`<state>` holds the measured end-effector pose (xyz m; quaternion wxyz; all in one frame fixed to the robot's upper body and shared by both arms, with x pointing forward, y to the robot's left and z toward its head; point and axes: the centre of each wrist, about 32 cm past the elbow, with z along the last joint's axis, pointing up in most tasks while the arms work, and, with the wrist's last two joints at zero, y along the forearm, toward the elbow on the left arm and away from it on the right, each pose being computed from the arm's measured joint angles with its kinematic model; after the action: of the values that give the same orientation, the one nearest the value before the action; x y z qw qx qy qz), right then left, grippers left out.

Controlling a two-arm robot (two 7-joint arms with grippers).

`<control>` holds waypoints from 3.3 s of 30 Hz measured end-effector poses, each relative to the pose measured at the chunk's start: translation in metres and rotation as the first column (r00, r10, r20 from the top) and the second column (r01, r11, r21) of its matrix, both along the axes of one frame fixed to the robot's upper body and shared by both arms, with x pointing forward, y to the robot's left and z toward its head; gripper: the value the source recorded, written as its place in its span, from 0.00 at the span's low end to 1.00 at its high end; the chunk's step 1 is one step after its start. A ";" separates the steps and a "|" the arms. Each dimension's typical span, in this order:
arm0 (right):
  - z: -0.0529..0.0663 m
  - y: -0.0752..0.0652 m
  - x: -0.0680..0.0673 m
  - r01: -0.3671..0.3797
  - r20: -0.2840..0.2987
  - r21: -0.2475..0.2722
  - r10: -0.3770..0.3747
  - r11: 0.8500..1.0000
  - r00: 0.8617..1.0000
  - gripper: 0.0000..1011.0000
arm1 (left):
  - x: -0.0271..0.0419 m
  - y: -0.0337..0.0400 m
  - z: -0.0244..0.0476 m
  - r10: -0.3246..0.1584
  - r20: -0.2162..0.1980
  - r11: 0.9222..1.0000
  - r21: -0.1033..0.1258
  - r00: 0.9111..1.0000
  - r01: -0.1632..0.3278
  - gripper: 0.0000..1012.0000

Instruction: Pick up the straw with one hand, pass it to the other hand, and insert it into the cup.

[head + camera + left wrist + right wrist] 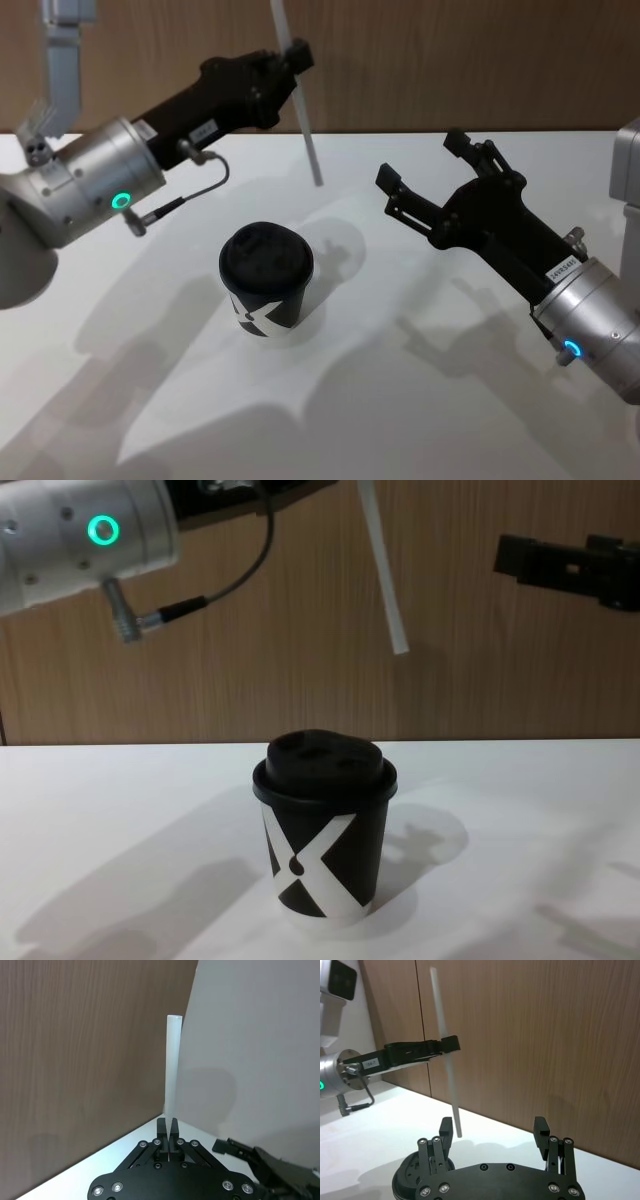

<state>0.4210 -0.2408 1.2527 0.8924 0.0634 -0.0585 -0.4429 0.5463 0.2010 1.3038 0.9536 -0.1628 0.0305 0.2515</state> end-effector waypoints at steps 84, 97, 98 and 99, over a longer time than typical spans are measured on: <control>0.000 0.000 0.000 0.000 0.000 0.000 0.000 1.000 1.000 0.99 | -0.0304 0.0249 -0.0337 0.002 -0.030 0.989 0.147 1.000 0.002 0.01; 0.000 0.000 0.000 0.000 0.000 0.000 0.000 1.000 1.000 0.99 | -0.0311 0.0200 -0.0369 0.011 -0.013 0.985 0.171 1.000 -0.009 0.26; 0.000 0.000 0.000 0.000 0.000 0.000 0.000 1.000 1.000 0.99 | -0.0312 0.0197 -0.0370 0.012 -0.012 0.985 0.173 1.000 -0.010 0.26; 0.000 0.000 0.000 0.000 0.000 0.000 0.000 1.000 1.000 0.99 | -0.0313 0.0194 -0.0376 0.013 -0.011 0.985 0.175 1.000 -0.011 0.30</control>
<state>0.4210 -0.2408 1.2528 0.8924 0.0634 -0.0586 -0.4430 0.5150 0.2204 1.2662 0.9625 -0.0771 0.0133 0.2599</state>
